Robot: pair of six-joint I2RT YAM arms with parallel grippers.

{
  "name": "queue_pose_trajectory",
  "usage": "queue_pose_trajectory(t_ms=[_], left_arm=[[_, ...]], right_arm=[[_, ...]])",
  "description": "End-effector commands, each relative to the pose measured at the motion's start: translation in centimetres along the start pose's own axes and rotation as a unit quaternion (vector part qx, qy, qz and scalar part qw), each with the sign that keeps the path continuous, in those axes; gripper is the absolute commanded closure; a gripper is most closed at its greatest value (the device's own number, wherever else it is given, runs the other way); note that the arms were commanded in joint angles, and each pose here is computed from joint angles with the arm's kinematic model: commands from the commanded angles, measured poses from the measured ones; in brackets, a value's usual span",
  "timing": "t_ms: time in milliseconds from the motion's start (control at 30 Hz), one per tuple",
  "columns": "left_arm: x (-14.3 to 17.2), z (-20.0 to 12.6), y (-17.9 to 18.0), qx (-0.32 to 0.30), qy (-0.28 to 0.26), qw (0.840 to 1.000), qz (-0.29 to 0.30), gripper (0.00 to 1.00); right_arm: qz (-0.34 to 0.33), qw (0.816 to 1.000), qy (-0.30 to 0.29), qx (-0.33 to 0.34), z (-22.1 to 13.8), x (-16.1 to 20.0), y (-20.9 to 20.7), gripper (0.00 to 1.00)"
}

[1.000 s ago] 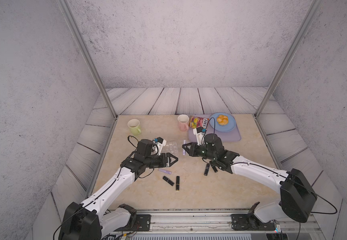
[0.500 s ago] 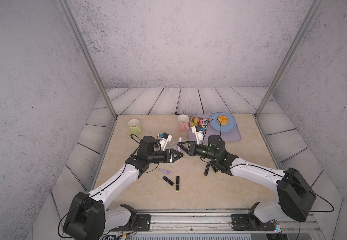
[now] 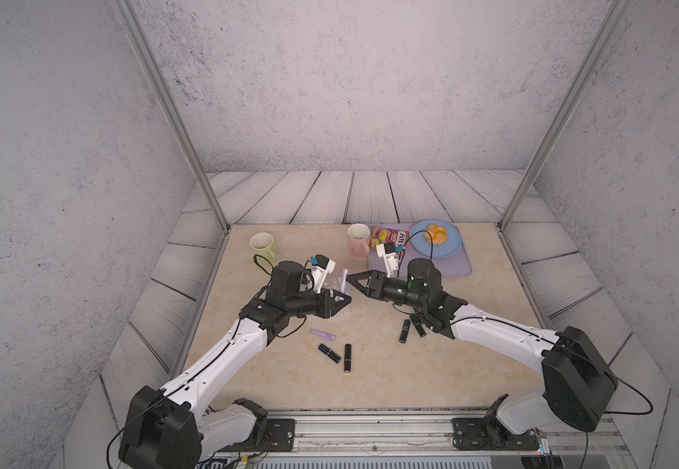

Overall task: Arrange the lipsticks in the organizer
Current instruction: Pick up the lipstick at the center of the board.

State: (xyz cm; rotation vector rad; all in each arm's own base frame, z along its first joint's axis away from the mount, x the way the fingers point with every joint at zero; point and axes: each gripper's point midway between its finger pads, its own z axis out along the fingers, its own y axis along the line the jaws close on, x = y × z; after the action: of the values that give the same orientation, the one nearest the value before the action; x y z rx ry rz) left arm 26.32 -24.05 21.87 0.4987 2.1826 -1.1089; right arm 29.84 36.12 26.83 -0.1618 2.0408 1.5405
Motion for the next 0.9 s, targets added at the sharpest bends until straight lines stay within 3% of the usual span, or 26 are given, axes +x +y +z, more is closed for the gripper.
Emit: queue_pose_trajectory(t_ms=[0, 433, 867], left_arm=[[-0.6, -1.4, 0.5, -0.052, -0.006, 0.996, 0.069, 1.0], [-0.9, -1.5, -0.4, -0.042, -0.01, 0.996, 0.08, 1.0], [-0.9, -1.4, -0.2, -0.057, -0.006, 0.995, 0.083, 1.0]], right_arm=[[0.021, 0.996, 0.076, 0.039, 0.1, 0.5, 0.1, 0.54], [0.02, 0.992, 0.122, 0.028, 1.9, 1.5, 1.9, 0.6], [0.057, 0.992, 0.109, 0.022, 3.1, 1.4, 1.2, 0.85]])
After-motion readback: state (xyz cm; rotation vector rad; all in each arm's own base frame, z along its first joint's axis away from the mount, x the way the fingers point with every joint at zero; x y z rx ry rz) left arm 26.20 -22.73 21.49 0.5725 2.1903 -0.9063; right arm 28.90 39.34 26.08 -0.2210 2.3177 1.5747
